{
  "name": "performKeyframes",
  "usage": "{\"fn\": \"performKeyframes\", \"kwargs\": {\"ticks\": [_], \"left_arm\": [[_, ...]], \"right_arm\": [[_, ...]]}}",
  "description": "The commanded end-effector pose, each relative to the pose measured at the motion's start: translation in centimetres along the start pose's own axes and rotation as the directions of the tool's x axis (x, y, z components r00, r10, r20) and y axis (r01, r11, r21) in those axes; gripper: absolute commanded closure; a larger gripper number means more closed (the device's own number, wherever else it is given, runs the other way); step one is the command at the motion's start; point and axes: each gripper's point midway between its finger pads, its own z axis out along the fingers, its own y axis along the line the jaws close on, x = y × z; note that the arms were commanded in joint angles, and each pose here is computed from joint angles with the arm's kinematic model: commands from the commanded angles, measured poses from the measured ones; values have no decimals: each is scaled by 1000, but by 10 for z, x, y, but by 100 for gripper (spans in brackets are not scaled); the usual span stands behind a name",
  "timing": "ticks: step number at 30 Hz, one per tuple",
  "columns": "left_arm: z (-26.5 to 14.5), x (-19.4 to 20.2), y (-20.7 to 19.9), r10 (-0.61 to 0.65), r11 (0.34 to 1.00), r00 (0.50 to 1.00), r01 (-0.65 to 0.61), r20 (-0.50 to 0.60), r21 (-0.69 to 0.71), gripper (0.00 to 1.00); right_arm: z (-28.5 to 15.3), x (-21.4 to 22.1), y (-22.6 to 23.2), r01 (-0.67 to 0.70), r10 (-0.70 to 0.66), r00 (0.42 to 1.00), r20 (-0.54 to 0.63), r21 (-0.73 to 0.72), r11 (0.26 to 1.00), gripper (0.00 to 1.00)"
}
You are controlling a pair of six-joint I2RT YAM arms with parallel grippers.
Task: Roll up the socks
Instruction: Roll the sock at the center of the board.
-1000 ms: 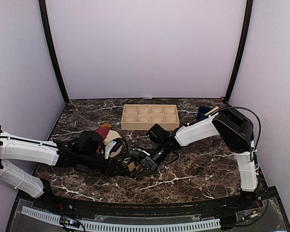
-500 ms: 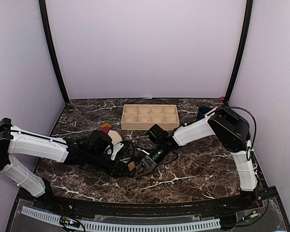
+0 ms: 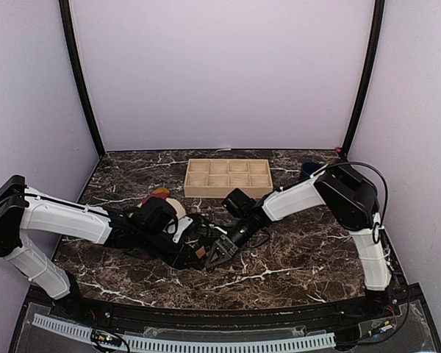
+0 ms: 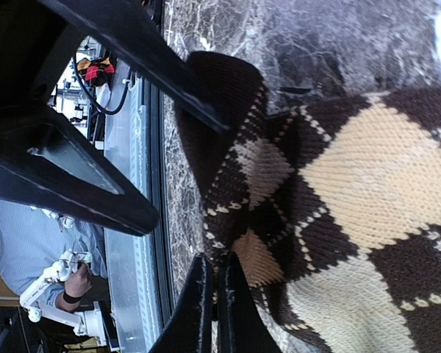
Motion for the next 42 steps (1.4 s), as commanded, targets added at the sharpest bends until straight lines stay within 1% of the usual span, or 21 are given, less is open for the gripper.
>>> {"fn": "performKeyframes", "kwargs": {"ticks": [1,5,10,15,19,24,33,38,42], "left_arm": [[-19,-23,-5,51,998,995,-48,87,-35,59],[-30,-25,-2,75,996,988,-68,132,-62,58],[-24,-11,3,50,997,995,-44,86,-61,59],[-25,-4,9,27,997,995,-20,92,-78,58],[-22,4,11,15,997,997,-9,76,-75,57],[-18,6,12,15,998,997,-10,74,-66,55],[-10,7,14,30,997,998,-26,59,-70,54],[-6,9,16,35,997,998,-32,45,-71,55],[-6,8,13,45,997,998,-42,53,-59,59]], "right_arm": [[-2,-3,-7,-24,24,1000,9,-14,1000,100],[-2,-3,-8,-28,28,1000,10,-21,999,100],[-3,-3,-9,-32,32,999,12,-23,999,100],[-5,-4,-10,-34,34,999,16,-19,999,100],[-5,-3,-12,-38,38,999,15,-15,999,100],[-5,-3,-13,-41,41,999,13,-15,999,100],[-5,-3,-13,-43,43,999,12,-16,999,100],[-5,-3,-13,-42,43,999,10,-18,999,100],[-5,-2,-14,-46,46,999,8,-17,999,100]]}}
